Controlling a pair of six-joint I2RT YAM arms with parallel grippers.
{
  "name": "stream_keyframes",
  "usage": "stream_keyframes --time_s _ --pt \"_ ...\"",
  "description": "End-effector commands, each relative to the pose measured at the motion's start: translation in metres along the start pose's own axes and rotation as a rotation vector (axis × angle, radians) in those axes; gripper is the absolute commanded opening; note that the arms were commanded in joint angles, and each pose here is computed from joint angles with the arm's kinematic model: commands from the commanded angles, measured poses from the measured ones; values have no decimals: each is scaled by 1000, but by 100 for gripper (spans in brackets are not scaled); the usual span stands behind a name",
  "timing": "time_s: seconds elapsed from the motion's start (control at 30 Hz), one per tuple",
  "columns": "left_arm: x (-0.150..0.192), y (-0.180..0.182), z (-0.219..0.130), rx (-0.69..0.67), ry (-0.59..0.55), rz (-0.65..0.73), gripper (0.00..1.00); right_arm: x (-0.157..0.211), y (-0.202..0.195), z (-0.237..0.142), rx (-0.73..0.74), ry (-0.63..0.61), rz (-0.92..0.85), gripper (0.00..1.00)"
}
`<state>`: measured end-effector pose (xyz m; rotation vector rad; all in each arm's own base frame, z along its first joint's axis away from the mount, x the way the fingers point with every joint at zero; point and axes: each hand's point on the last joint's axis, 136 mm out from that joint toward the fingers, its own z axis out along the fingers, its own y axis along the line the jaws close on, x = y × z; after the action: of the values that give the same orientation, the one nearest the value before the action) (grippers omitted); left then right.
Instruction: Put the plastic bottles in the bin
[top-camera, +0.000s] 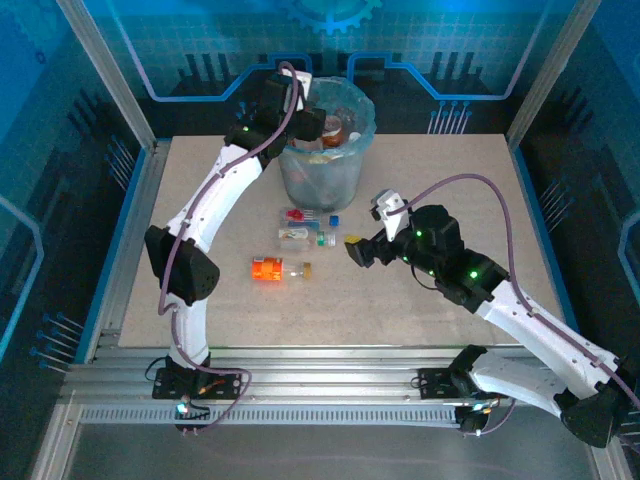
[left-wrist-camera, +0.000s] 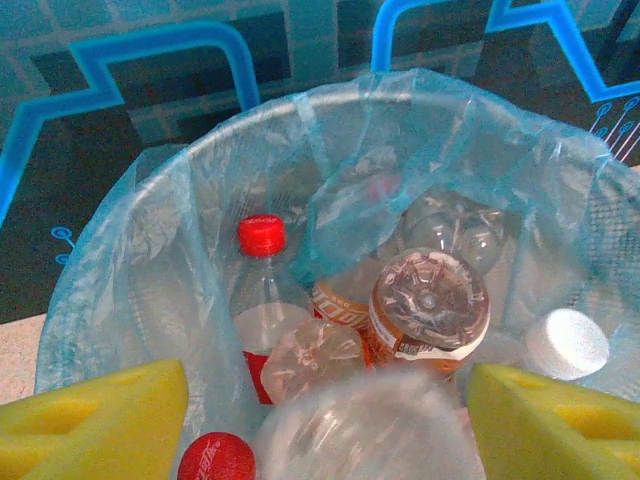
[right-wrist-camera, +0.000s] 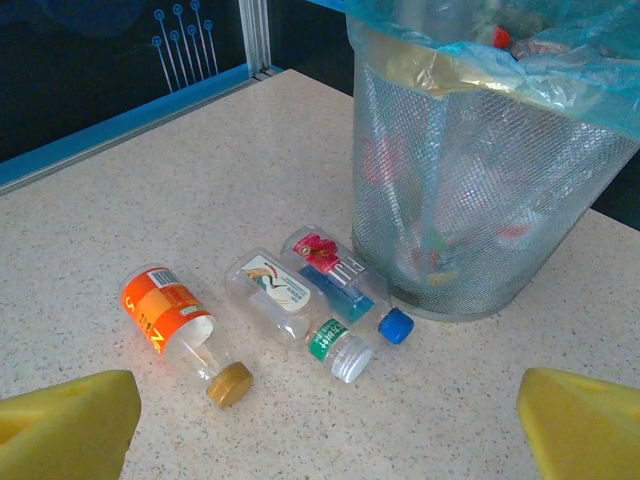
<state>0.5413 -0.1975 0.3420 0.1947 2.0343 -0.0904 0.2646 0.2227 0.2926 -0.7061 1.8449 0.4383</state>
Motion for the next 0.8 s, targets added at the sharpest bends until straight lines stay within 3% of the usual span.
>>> stream_keyframes --time_s 0.0,0.2,0.47,0.77 --pt "-10 10 -7 -19 -33 -33 76 -8 2 -7 -4 -22 3 98" --pt "-10 7 -7 -7 -32 -36 74 -9 3 -6 -8 -23 5 98" --pt "17 0 -2 35 62 -69 49 -5 4 -4 -14 -14 12 97" --pt "55 -2 33 15 167 -45 47 -2 6 1 -22 1 12 97"
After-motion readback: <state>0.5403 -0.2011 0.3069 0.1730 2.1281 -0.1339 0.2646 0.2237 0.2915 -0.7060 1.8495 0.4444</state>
